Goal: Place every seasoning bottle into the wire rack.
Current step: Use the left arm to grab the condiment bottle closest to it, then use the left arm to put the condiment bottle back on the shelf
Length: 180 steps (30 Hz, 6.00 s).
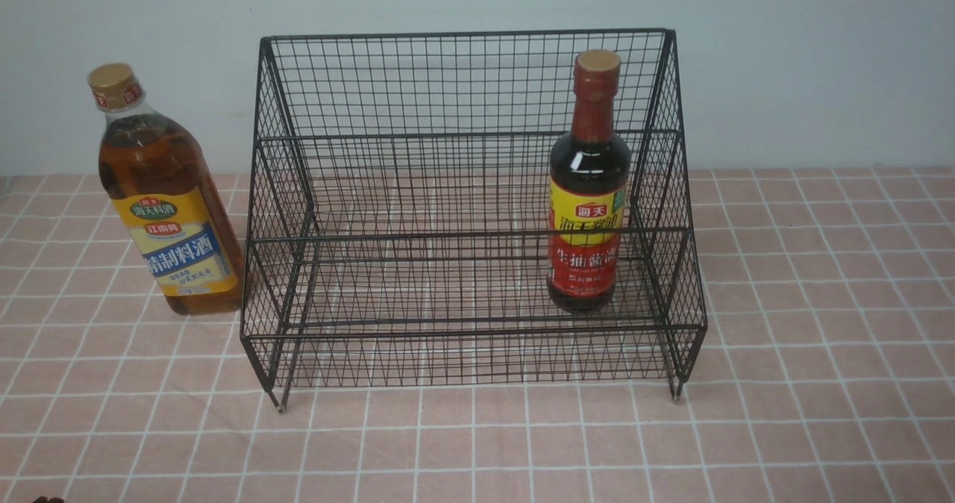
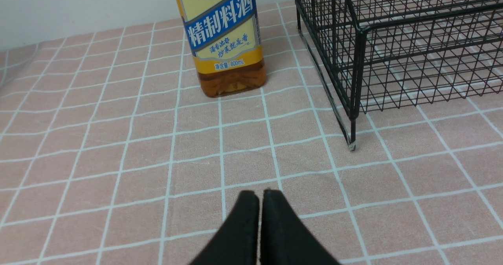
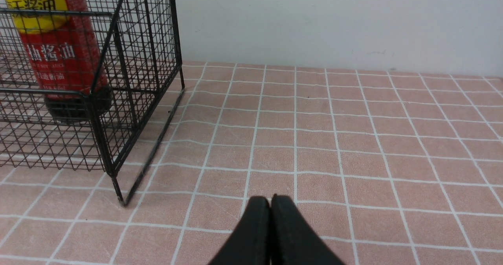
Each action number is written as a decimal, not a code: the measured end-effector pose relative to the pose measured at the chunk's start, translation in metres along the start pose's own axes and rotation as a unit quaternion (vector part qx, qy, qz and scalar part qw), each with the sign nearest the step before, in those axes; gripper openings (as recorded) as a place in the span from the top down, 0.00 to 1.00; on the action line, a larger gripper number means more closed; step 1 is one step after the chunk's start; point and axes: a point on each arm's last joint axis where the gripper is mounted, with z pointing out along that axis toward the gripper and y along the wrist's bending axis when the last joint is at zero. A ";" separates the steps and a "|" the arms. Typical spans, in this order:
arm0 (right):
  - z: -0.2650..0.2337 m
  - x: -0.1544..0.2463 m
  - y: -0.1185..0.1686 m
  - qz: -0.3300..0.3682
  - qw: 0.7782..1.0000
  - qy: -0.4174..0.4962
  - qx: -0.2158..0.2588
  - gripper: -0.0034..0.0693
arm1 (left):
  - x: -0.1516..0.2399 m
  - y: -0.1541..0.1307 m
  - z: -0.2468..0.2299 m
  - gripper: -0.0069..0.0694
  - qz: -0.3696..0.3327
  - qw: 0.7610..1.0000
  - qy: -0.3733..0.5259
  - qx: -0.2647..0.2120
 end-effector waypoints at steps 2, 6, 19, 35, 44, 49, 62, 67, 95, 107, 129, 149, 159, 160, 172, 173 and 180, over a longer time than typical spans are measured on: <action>0.000 0.000 0.000 0.000 1.000 0.000 0.000 0.97 | 0.000 0.000 0.000 0.92 0.000 1.000 0.000 0.000; 0.000 0.000 0.000 0.000 1.000 0.000 0.000 0.97 | 0.000 0.000 0.000 0.92 0.000 1.000 0.000 0.000; 0.000 0.000 0.000 0.000 1.000 0.000 0.000 0.97 | 0.000 0.000 0.000 0.92 0.000 1.000 0.000 0.000; 0.000 0.000 0.000 0.000 1.000 0.000 0.000 0.97 | -0.010 0.001 0.000 0.92 -0.030 0.998 -0.057 -0.002; 0.000 0.000 0.000 0.000 1.000 0.000 0.000 0.97 | -0.043 0.008 -0.011 0.92 -0.222 0.942 -0.252 0.010; 0.000 0.000 0.000 0.000 1.000 0.000 0.000 0.97 | -0.051 0.013 -0.017 0.92 -0.181 0.933 -0.311 -0.017; 0.000 0.000 0.000 0.000 1.000 0.000 0.000 0.97 | -0.140 0.029 0.008 0.92 -0.140 0.939 -0.308 -0.061; 0.000 0.000 0.000 0.000 1.000 0.000 0.000 0.97 | -0.173 0.031 0.052 0.92 -0.128 0.957 -0.253 -0.060; 0.000 0.000 0.000 0.000 1.000 0.000 0.000 0.97 | -0.218 0.049 0.216 0.09 -0.141 0.974 -0.148 -0.095; 0.000 0.000 0.000 0.000 1.000 0.000 0.000 0.97 | -0.176 0.045 0.257 0.14 -0.136 0.983 -0.074 -0.098; 0.000 0.000 0.000 0.000 1.000 0.000 0.000 0.97 | -0.277 0.046 0.220 0.51 -0.034 0.991 -0.118 -0.049; 0.000 0.000 0.000 0.000 1.000 0.000 0.000 0.97 | -0.398 -0.004 0.160 0.51 -0.087 0.966 -0.228 0.085; 0.000 0.000 0.000 0.000 1.000 0.000 0.000 0.97 | -0.381 -0.049 0.199 0.51 -0.086 0.967 -0.203 0.127; 0.000 0.000 0.000 0.000 1.000 0.000 0.000 0.97 | -0.378 -0.051 0.205 0.51 -0.084 0.969 -0.197 0.126; 0.000 0.000 0.000 0.000 1.000 0.000 0.000 0.97 | -0.364 -0.056 0.238 0.52 -0.070 0.972 -0.197 0.104; 0.000 0.000 0.000 0.000 1.000 0.000 0.000 0.97 | -0.365 -0.055 0.238 0.52 -0.069 0.972 -0.198 0.104; 0.000 0.000 0.000 0.000 1.000 0.000 0.000 0.97 | -0.344 -0.063 0.262 0.52 -0.001 0.982 -0.162 0.101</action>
